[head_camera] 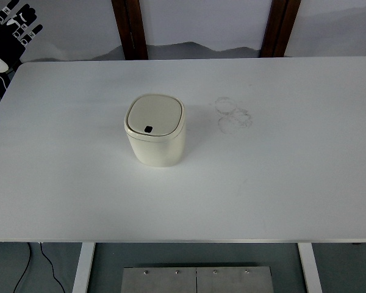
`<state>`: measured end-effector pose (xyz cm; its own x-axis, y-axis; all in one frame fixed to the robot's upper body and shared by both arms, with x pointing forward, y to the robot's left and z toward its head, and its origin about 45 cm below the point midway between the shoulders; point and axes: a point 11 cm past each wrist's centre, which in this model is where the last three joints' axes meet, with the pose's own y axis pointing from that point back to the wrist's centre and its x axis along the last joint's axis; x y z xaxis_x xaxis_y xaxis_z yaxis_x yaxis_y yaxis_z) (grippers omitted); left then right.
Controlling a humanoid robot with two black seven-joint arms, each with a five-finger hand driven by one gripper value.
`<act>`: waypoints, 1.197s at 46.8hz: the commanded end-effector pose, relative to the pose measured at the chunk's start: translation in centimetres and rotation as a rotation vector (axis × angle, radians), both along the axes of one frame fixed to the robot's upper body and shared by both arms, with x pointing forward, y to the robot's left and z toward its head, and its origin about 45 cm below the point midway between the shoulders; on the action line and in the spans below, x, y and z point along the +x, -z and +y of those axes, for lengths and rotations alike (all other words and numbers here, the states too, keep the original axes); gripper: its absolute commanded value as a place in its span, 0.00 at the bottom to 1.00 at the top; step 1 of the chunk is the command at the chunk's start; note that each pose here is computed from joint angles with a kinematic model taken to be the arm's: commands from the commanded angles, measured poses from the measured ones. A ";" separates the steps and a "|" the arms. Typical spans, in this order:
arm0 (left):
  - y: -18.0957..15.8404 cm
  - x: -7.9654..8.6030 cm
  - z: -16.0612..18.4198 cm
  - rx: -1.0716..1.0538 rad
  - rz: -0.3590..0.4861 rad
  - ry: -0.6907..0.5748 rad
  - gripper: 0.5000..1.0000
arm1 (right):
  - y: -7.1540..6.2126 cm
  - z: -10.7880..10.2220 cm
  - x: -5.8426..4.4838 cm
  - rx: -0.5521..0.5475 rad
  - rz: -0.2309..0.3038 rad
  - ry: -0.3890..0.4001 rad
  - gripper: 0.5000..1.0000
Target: Open trash bin
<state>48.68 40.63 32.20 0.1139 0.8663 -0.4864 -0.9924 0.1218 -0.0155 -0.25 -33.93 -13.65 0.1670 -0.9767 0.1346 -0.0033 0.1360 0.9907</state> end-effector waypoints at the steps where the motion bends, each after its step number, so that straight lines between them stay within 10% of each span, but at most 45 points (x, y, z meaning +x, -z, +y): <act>1: 0.0 0.0 0.0 0.001 0.000 0.000 1.00 | 0.0 0.0 0.0 0.000 0.001 0.000 0.99; 56: 0.5 -0.1 -0.1 -0.006 0.010 -0.002 1.00 | 0.0 0.0 0.0 0.000 -0.001 0.000 0.99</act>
<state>48.60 40.56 31.72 0.1073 0.8630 -0.4937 -0.9928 0.1195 -0.0070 -0.21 -33.93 -13.65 0.1671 -0.9767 0.1349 -0.0041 0.1361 0.9907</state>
